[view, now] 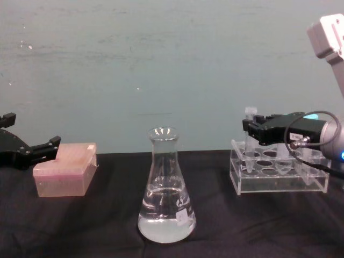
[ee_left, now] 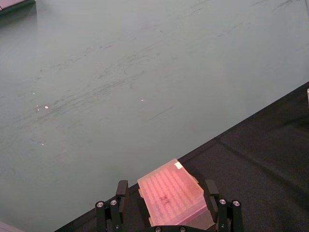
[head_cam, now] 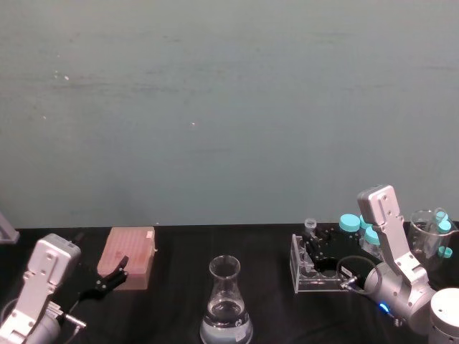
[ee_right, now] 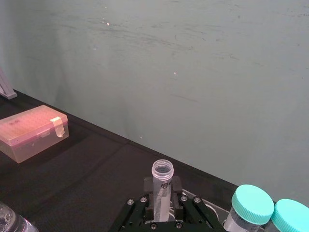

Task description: Pour the liquid from the test tube into the beaker using one hand.

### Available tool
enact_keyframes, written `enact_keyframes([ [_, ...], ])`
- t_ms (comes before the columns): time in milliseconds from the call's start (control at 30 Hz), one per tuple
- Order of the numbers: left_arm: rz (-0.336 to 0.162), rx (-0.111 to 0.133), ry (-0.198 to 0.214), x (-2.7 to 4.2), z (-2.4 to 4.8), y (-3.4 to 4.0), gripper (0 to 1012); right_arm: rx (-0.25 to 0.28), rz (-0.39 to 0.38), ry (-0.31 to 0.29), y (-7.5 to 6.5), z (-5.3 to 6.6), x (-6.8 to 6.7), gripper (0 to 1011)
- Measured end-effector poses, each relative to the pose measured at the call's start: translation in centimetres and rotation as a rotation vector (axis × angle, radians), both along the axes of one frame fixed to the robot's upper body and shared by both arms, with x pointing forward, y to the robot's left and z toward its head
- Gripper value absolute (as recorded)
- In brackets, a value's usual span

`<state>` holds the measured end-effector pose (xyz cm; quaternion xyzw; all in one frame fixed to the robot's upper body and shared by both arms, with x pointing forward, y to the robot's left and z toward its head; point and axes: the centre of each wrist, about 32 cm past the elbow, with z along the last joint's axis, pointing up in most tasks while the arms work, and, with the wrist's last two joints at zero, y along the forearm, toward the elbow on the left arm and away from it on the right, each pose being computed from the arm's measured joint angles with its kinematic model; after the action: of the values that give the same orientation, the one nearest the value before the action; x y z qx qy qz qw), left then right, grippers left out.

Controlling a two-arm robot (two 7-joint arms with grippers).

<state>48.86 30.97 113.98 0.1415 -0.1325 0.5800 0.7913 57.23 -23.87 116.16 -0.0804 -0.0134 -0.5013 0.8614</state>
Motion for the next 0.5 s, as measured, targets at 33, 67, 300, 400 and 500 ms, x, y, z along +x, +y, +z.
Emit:
enact_keyframes([
  [33,0.0,0.0,0.0,0.0,0.0,0.0,1000,0.0,0.0,0.0,0.0,0.0,0.0,224],
  [67,0.0,0.0,0.0,0.0,0.0,0.0,1000,0.0,0.0,0.0,0.0,0.01,0.0,255],
  [300,0.0,0.0,0.0,0.0,0.0,0.0,1000,0.0,0.0,0.0,-0.01,0.02,0.0,456],
  [400,0.0,0.0,0.0,0.0,0.0,0.0,1000,0.0,-0.001,0.0,-0.02,0.02,0.0,557],
  [500,0.0,0.0,0.0,0.0,0.0,0.0,1000,0.0,-0.001,0.0,-0.02,0.02,-0.01,656],
])
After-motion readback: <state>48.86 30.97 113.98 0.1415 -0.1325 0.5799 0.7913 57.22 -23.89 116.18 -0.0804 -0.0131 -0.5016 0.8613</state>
